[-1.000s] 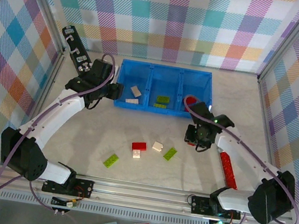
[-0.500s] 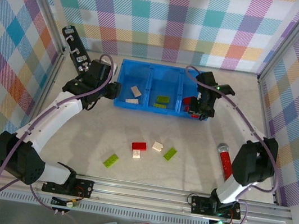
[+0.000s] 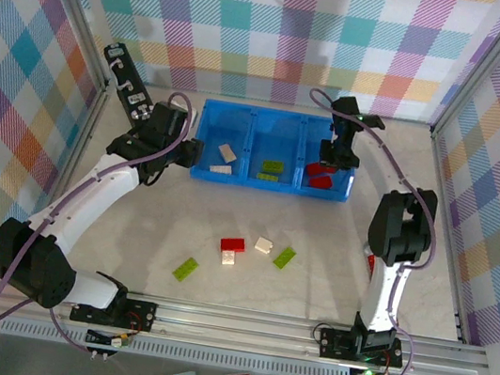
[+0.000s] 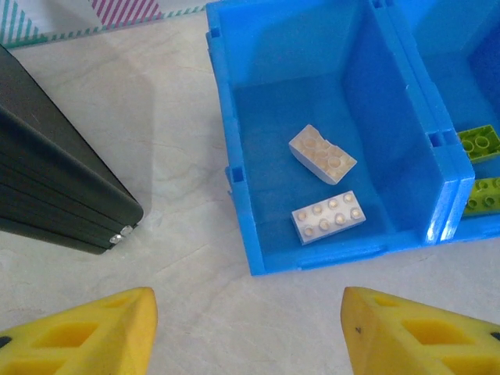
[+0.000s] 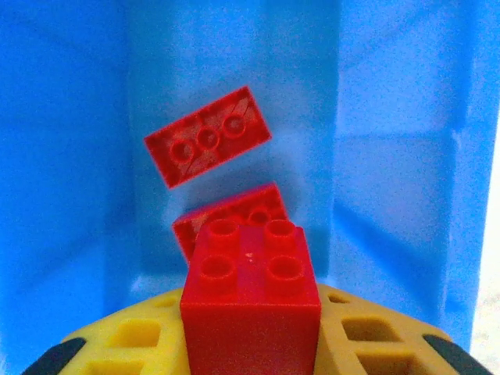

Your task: Sort the legos into containers by color

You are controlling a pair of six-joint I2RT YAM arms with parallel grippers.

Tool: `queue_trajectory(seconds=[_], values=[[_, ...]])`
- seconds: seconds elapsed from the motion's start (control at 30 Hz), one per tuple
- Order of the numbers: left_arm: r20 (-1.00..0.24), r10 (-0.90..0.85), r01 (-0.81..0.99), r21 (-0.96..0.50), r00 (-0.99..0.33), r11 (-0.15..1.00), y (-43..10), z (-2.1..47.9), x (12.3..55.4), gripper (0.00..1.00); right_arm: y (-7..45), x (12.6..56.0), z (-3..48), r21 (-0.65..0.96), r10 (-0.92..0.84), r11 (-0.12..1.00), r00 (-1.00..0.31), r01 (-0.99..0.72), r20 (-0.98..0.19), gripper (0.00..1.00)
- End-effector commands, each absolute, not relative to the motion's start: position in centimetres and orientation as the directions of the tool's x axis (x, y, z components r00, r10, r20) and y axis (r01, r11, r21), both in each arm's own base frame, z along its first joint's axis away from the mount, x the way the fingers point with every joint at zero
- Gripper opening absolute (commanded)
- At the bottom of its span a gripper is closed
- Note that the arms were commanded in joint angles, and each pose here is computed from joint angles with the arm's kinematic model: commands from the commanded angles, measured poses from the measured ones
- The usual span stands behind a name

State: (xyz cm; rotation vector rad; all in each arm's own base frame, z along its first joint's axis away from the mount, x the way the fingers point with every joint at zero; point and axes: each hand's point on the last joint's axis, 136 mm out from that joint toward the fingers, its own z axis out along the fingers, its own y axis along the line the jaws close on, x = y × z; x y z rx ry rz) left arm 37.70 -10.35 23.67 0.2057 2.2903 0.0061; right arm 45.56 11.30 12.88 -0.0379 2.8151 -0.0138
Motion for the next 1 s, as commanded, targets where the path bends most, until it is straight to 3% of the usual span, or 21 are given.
queue_trajectory(seconds=[0.0, 0.43, 0.83, 0.97], values=[[-0.744, 0.161, 0.150, 0.083, -0.648, 0.985, -10.0, 23.3, 38.1, 0.64, 10.2, 46.9, 12.4, -0.063, -0.060, 0.997, -0.947, -0.042, -0.315, 0.01], [-0.722, 0.168, 0.168, 0.072, -0.671, 0.983, -10.6, 22.2, 38.6, 0.62, 8.7, 51.3, 9.3, -0.139, -0.086, 0.989, -0.945, -0.044, -0.315, 0.03], [-0.717, 0.167, 0.178, 0.060, -0.677, 0.982, -10.9, 22.2, 38.6, 0.62, 7.5, 51.6, 7.2, -0.223, -0.123, 0.973, -0.952, -0.060, -0.280, 0.09], [-0.720, 0.166, 0.183, 0.055, -0.674, 0.982, -11.0, 22.4, 38.5, 0.61, 7.6, 51.5, 7.3, -0.220, -0.124, 0.974, -0.953, -0.062, -0.278, 0.16]])
